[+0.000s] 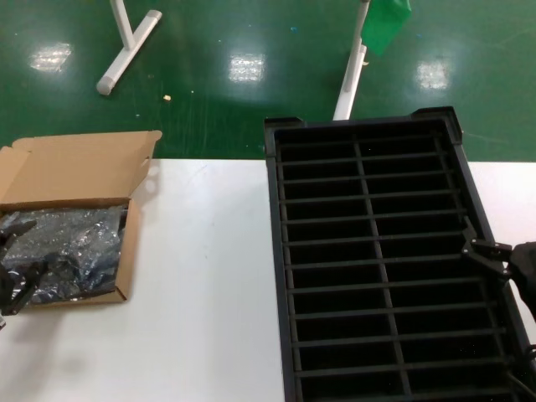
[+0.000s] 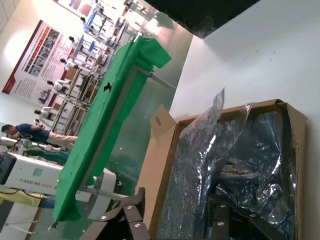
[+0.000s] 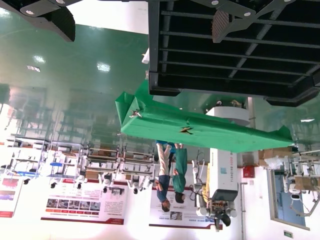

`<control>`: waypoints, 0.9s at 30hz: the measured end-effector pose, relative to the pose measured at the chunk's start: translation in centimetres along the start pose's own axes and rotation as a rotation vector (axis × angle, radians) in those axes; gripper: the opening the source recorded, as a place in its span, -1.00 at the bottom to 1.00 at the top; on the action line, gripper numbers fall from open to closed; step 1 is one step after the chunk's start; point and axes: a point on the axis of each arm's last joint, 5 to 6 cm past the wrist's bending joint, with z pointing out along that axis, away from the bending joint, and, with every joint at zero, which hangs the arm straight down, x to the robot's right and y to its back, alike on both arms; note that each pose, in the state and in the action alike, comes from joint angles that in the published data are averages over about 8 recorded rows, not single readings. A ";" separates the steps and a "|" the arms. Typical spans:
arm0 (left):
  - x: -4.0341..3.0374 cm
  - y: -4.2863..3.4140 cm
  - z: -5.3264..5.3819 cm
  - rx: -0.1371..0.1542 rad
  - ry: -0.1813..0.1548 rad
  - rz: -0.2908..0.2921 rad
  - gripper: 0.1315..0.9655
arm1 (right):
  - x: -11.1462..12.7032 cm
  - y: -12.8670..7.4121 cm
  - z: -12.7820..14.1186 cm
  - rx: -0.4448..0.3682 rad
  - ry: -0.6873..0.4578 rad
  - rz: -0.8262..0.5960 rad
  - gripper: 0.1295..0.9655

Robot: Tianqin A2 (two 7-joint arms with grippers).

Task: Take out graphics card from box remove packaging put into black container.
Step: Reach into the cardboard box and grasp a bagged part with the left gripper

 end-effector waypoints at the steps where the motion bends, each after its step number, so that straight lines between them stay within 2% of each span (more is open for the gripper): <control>1: 0.00 0.00 0.0 -0.001 0.000 -0.001 -0.12 | 0.0 0.0 0.0 0.000 0.000 0.000 1.00; 7: 0.07 0.12 0.0 -0.008 0.006 -0.005 -0.49 | 0.0 0.0 0.0 0.000 0.000 0.000 1.00; 11: 0.25 0.27 0.0 -0.012 0.014 -0.008 -0.49 | 0.0 0.0 0.0 0.000 0.000 0.000 1.00; 19: 0.52 0.52 -0.1 -0.015 0.027 -0.015 -0.81 | 0.0 0.0 0.0 0.000 0.000 0.000 1.00; 27: 0.57 0.82 -0.1 -0.018 0.035 -0.025 -0.94 | 0.0 0.0 0.0 0.000 0.000 0.000 1.00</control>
